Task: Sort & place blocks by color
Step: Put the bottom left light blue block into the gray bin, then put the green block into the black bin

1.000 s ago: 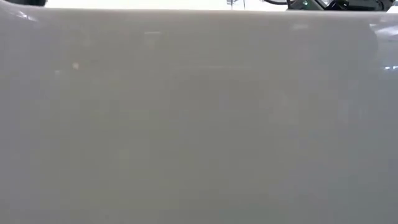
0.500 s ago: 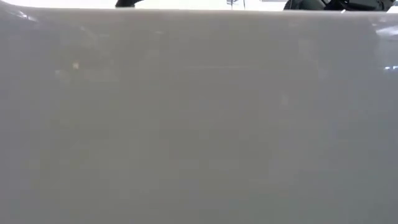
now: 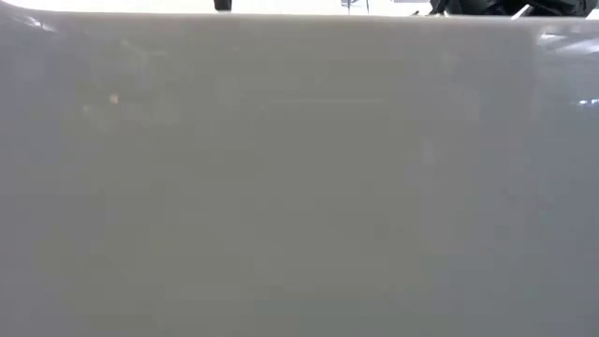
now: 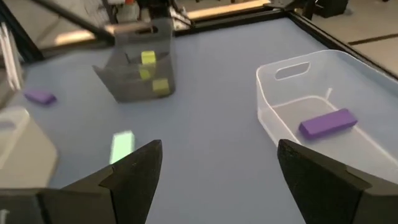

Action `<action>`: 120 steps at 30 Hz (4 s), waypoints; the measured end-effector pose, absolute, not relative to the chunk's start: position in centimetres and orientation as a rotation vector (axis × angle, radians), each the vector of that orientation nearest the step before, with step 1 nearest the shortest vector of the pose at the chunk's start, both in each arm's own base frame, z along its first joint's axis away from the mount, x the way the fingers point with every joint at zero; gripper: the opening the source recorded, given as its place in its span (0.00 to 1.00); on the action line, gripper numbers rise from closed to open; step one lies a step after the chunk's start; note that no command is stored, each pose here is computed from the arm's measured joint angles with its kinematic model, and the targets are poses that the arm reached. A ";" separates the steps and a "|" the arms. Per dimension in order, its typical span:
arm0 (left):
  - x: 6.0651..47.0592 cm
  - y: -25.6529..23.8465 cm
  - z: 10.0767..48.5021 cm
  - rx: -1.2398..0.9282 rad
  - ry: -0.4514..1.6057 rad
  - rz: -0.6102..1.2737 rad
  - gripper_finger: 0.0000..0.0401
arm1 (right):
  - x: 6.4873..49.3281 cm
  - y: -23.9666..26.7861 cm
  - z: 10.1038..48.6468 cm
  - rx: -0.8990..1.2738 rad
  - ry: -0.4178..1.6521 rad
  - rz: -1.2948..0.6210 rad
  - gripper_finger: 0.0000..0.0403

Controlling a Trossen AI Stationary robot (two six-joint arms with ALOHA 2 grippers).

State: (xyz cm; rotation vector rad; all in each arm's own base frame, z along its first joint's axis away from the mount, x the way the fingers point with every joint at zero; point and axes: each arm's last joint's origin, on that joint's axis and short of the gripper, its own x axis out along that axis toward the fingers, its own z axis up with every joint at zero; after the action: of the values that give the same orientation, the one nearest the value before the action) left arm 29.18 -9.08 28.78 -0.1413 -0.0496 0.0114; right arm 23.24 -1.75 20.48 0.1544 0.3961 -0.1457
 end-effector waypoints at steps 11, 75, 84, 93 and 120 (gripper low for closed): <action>30.4 -12.7 23.7 -0.475 0.195 -0.116 0.33 | 23.6 -0.8 21.2 0.396 0.334 -0.007 0.77; 32.1 -18.1 19.3 -0.726 0.235 -0.256 0.69 | 16.8 13.2 24.4 0.383 1.080 0.020 0.77; 32.8 -16.8 19.3 -0.660 0.213 -0.227 0.69 | 14.7 16.0 22.5 0.221 1.227 0.079 0.77; 32.9 -16.6 19.3 -0.644 0.209 -0.222 0.69 | 14.8 18.2 19.3 -0.008 1.331 0.123 0.77; 32.9 -16.6 19.3 -0.637 0.208 -0.224 0.69 | 15.6 18.1 20.7 0.290 1.185 -0.008 0.26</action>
State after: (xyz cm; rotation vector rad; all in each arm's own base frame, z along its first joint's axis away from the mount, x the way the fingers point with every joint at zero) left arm 32.88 -16.59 19.35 -0.6372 0.2084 -0.2240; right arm 15.60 18.05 20.73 0.2898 1.1849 -0.0076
